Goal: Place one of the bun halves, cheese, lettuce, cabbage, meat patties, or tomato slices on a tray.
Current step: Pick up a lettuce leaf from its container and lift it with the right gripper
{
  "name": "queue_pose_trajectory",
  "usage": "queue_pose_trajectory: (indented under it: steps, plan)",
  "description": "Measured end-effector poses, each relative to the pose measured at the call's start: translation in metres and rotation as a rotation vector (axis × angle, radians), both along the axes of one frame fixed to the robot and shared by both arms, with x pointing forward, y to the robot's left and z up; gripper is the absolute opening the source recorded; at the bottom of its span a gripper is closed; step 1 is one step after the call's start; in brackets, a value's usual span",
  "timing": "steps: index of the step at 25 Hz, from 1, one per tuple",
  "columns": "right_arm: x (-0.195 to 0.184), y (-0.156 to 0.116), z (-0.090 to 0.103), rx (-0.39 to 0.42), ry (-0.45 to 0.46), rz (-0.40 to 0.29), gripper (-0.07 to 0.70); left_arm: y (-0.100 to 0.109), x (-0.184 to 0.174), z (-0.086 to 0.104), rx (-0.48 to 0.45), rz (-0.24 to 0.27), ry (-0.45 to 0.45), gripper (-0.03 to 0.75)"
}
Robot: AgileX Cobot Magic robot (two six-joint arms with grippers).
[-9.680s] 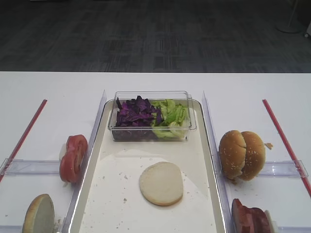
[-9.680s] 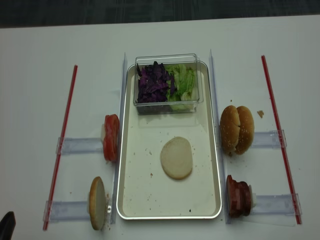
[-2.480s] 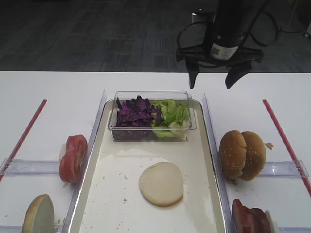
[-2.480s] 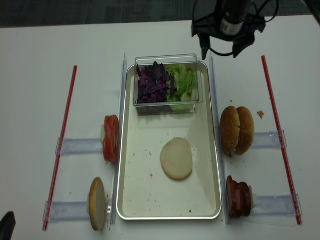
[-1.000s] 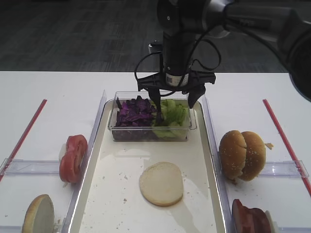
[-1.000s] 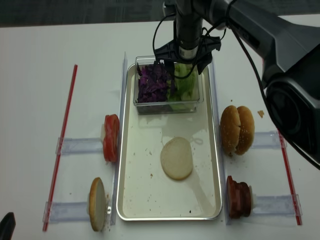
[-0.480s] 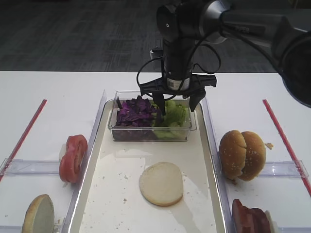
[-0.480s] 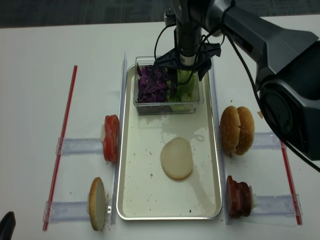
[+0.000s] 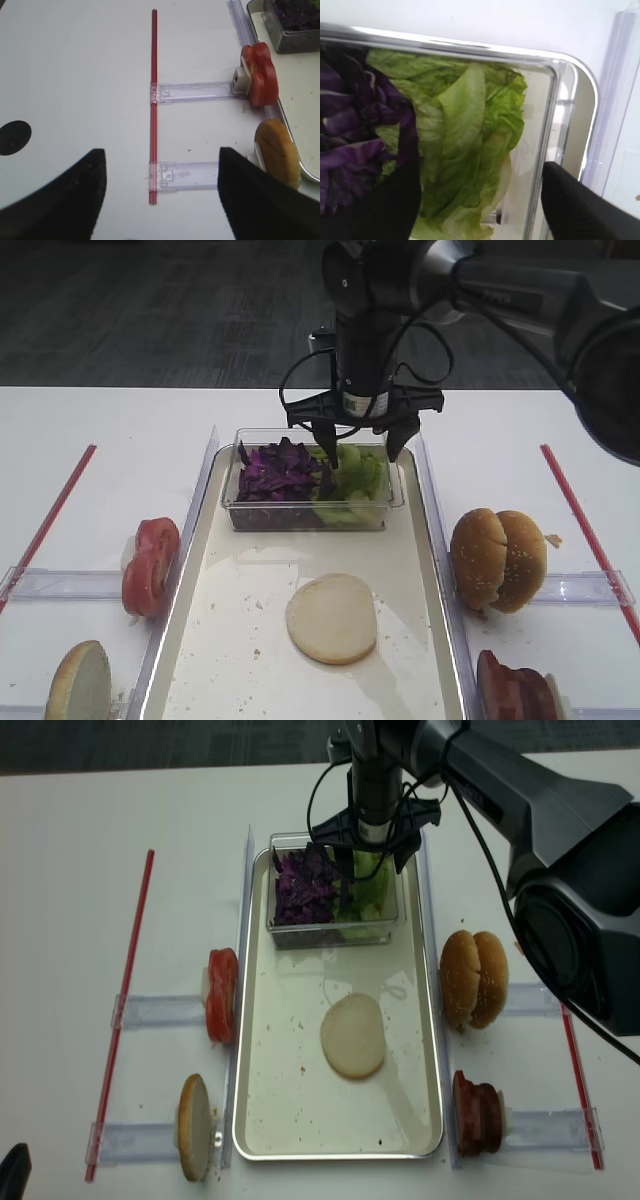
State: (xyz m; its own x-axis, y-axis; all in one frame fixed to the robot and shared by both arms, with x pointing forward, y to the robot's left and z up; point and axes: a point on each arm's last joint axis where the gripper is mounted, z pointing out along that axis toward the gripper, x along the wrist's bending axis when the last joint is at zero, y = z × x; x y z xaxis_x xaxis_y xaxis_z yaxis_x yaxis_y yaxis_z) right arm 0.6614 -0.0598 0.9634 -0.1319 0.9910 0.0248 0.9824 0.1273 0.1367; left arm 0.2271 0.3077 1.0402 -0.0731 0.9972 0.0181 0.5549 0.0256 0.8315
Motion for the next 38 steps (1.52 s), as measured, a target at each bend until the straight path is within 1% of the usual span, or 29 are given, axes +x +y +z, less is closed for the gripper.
queue_pose_trajectory:
  steps: [2, 8, 10, 14, 29, 38]
  plan:
    - [0.001, 0.000, 0.001, 0.013, 0.000, -0.006, 0.529, 0.000, 0.000, 0.000, 0.000, 0.000, 0.000, 0.438]
    - [-0.001, 0.002, 0.001, 0.004, -0.003, 0.003, 0.529, 0.000, 0.000, 0.000, 0.000, 0.000, 0.000, 0.438]
    - [-0.003, 0.009, 0.002, 0.037, -0.002, 0.006, 0.526, 0.000, 0.000, 0.000, 0.000, 0.000, 0.000, 0.438]
    - [-0.008, 0.019, 0.002, 0.053, -0.003, 0.018, 0.526, 0.000, 0.000, 0.000, 0.000, 0.000, 0.000, 0.438]
    - [-0.007, 0.018, 0.002, 0.030, -0.019, 0.016, 0.526, 0.000, 0.000, 0.000, 0.000, 0.000, 0.000, 0.438]
    - [-0.005, 0.018, -0.014, 0.009, 0.006, 0.016, 0.526, 0.000, 0.000, 0.000, 0.000, 0.000, 0.000, 0.438]
